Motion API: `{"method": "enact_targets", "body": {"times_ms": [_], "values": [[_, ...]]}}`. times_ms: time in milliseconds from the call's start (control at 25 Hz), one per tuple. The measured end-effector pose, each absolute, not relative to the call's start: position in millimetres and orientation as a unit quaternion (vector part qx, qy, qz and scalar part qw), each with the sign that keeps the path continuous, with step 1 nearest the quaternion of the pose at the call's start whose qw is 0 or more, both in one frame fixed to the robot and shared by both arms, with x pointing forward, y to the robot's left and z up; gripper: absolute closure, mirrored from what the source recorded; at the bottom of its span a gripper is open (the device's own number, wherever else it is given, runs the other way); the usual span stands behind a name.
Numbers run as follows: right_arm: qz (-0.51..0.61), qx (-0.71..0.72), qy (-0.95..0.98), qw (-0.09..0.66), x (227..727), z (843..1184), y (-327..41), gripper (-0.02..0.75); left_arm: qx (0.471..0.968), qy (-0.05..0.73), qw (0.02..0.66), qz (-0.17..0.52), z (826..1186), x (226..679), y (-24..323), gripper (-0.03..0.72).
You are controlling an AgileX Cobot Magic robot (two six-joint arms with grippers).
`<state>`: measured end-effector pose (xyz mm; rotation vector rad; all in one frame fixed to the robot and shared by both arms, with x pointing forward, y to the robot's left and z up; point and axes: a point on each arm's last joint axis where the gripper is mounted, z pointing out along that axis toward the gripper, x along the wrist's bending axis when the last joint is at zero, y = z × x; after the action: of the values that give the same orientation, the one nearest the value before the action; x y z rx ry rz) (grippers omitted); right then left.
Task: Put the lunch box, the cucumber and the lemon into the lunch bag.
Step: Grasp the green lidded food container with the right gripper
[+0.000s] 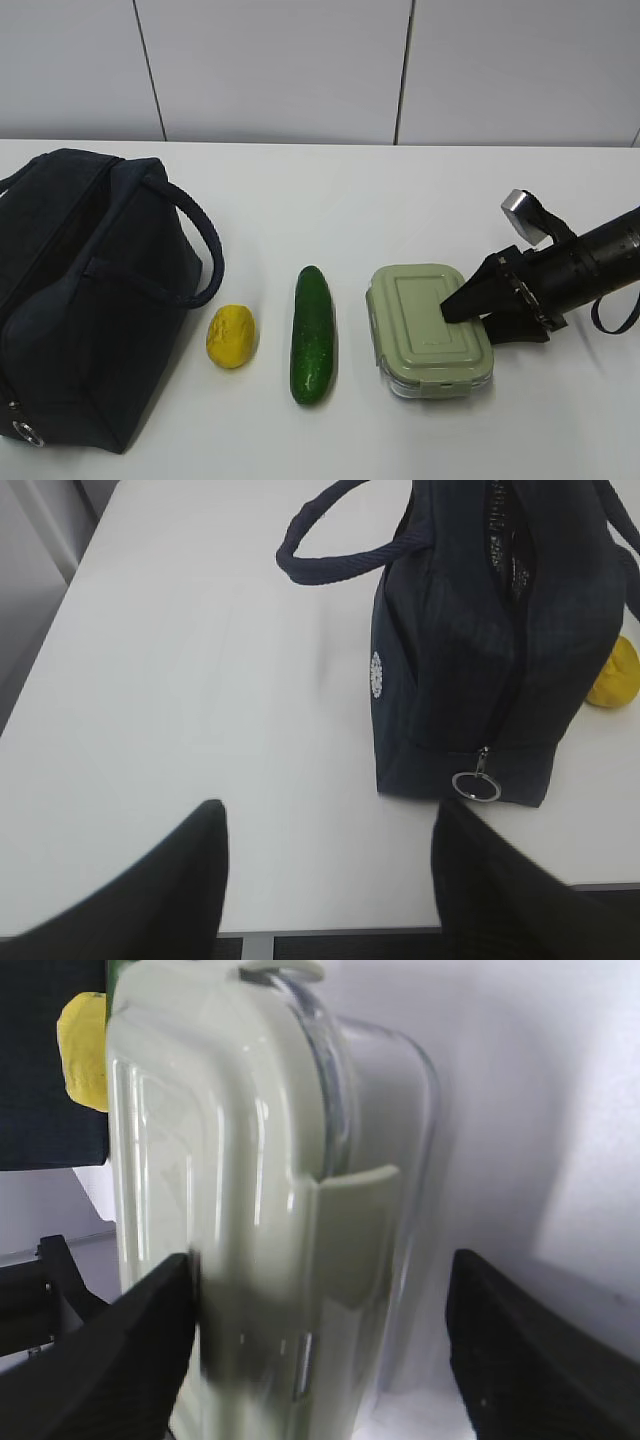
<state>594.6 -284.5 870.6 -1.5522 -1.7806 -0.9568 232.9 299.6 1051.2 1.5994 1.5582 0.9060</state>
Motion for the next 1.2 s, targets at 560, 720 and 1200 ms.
{"method": "enact_targets", "body": {"times_ms": [560,720,1200], "values": [[-0.36,-0.584,-0.663,0.299,594.2,871.4,-283.9,0.26,0.62,0.604,0.358,0.351,1051.2,232.9,299.6,0.241],[-0.359,-0.585,-0.662,0.3,594.2,871.5,-283.8,0.267,0.62,0.604,0.358,0.351,1051.2,232.9,299.6,0.241],[-0.36,-0.585,-0.661,0.301,594.1,871.7,-283.7,0.275,0.62,0.604,0.358,0.351,1051.2,232.9,299.6,0.241]]}}
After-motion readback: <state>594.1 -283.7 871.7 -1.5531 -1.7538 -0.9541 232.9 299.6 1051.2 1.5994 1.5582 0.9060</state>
